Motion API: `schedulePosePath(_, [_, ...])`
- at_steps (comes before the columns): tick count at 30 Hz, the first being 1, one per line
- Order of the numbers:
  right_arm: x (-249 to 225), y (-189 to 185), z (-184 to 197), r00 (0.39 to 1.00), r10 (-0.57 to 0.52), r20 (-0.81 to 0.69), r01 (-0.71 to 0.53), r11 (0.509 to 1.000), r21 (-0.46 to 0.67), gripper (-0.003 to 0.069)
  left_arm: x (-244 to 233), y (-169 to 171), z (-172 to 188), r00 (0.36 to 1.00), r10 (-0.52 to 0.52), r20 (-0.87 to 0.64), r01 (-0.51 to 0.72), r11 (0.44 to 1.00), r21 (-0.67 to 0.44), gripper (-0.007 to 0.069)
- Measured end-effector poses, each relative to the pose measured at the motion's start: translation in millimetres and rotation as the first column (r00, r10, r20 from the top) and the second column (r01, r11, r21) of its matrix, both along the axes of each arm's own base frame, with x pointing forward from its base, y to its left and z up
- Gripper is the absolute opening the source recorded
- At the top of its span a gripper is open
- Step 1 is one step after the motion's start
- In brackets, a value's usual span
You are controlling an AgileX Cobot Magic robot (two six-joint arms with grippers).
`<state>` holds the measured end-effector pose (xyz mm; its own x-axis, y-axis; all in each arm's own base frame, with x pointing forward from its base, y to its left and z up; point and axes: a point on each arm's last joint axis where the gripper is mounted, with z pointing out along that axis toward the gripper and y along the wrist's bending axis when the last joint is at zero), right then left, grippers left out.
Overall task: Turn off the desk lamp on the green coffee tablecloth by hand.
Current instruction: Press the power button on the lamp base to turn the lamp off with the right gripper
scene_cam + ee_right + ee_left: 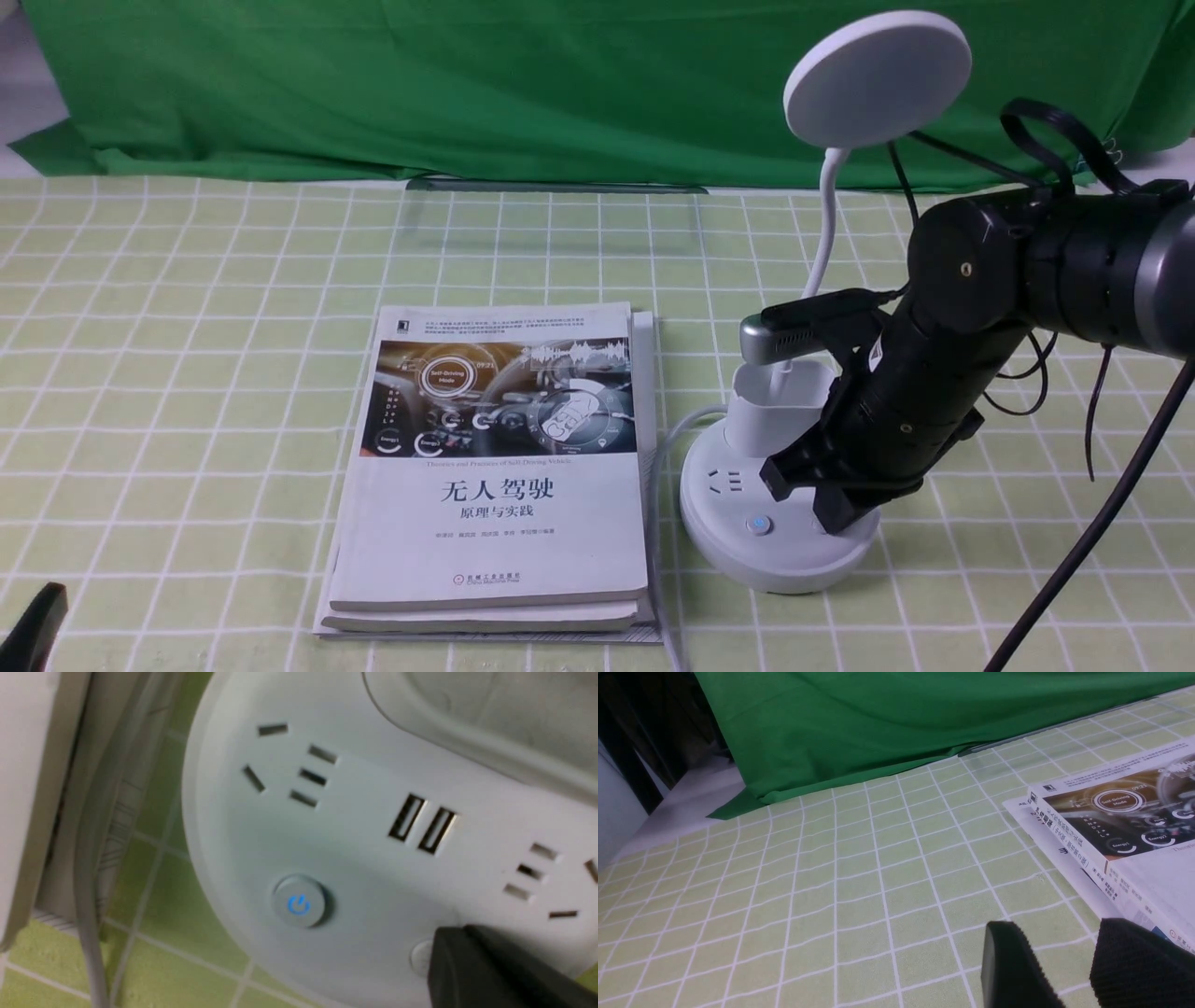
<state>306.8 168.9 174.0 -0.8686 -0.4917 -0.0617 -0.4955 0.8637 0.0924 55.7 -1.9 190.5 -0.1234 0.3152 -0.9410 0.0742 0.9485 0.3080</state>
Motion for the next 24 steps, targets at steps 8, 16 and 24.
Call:
schedulePosePath(8, [-4, -4, 11, 0.999, 0.006, 0.038, -0.005, 1.0, -0.01, 0.0047, 0, 0, 0, 1.0, 0.0, 0.0, 0.0, 1.0, 0.0, 0.0243])
schedulePosePath(16, [-11, -2, 28, 0.996, 0.011, 0.087, -0.013, 1.0, 0.018, 0.0047, 0, 0, 0, 1.0, 0.0, 0.0, 0.0, 1.0, 0.0, 0.0243])
schedulePosePath(24, [-4, 3, 5, 0.999, 0.012, 0.039, -0.012, 1.0, -0.005, 0.0047, 0, 0, 0, 1.0, 0.0, 0.0, 0.0, 1.0, 0.0, 0.0243])
